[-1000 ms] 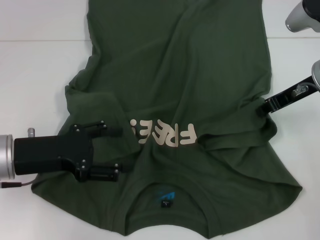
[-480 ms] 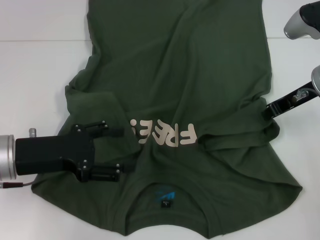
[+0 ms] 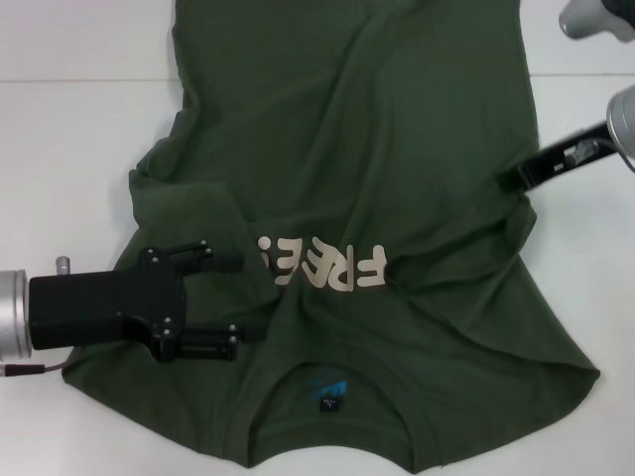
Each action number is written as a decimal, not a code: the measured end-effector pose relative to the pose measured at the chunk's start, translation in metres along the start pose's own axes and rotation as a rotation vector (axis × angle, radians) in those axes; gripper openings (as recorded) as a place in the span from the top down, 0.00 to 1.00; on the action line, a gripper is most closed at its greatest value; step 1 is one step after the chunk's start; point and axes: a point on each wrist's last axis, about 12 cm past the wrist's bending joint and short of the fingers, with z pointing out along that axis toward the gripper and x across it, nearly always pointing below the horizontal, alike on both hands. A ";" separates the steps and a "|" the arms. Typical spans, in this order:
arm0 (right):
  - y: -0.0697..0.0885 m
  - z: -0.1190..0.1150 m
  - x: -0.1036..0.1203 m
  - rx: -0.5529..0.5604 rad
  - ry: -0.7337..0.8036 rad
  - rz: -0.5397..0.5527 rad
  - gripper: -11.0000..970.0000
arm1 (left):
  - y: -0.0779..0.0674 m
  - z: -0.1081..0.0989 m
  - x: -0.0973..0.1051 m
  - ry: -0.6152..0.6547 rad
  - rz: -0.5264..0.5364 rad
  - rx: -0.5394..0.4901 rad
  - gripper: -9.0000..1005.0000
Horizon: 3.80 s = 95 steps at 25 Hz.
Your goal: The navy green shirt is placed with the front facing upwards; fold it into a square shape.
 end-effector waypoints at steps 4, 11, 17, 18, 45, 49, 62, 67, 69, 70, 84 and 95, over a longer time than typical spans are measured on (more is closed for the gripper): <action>0.004 -0.004 -0.014 0.002 -0.049 -0.022 0.92 | 0.000 0.000 0.001 -0.002 -0.003 -0.002 0.09; 0.010 0.005 -0.029 0.023 -0.105 -0.033 0.90 | 0.000 0.000 0.000 -0.008 -0.008 -0.004 0.09; 0.014 0.017 -0.037 0.031 -0.116 -0.011 0.88 | 0.000 0.000 0.000 -0.010 -0.016 -0.004 0.09; 0.016 0.019 -0.038 0.029 -0.112 -0.013 0.88 | 0.000 0.000 0.000 -0.010 -0.016 -0.004 0.09; 0.011 -0.048 0.027 -0.210 -0.232 -0.057 0.11 | 0.010 -0.018 0.002 -0.025 -0.174 -0.134 0.09; 0.011 -0.059 0.055 -0.312 -0.275 -0.074 0.08 | 0.010 -0.031 0.001 -0.010 -0.228 -0.165 0.09; 0.014 -0.071 0.090 -0.386 -0.209 -0.071 0.06 | 0.015 -0.052 0.003 0.187 -0.395 -0.238 0.09; 0.010 -0.077 0.083 -0.305 -0.148 -0.078 0.07 | 0.018 -0.069 -0.012 0.273 -0.574 -0.300 0.09; 0.009 -0.077 0.077 -0.286 -0.131 -0.087 0.07 | 0.018 -0.074 -0.019 0.308 -0.628 -0.328 0.09; 0.008 -0.077 0.074 -0.276 -0.120 -0.092 0.07 | 0.017 -0.077 -0.022 0.329 -0.653 -0.349 0.09; 0.013 -0.069 0.042 -0.199 -0.056 -0.197 0.06 | 0.020 -0.063 -0.029 0.637 -0.872 -0.564 0.09; 0.019 -0.062 0.032 -0.167 -0.027 -0.250 0.06 | 0.023 -0.048 -0.025 0.660 -0.867 -0.623 0.09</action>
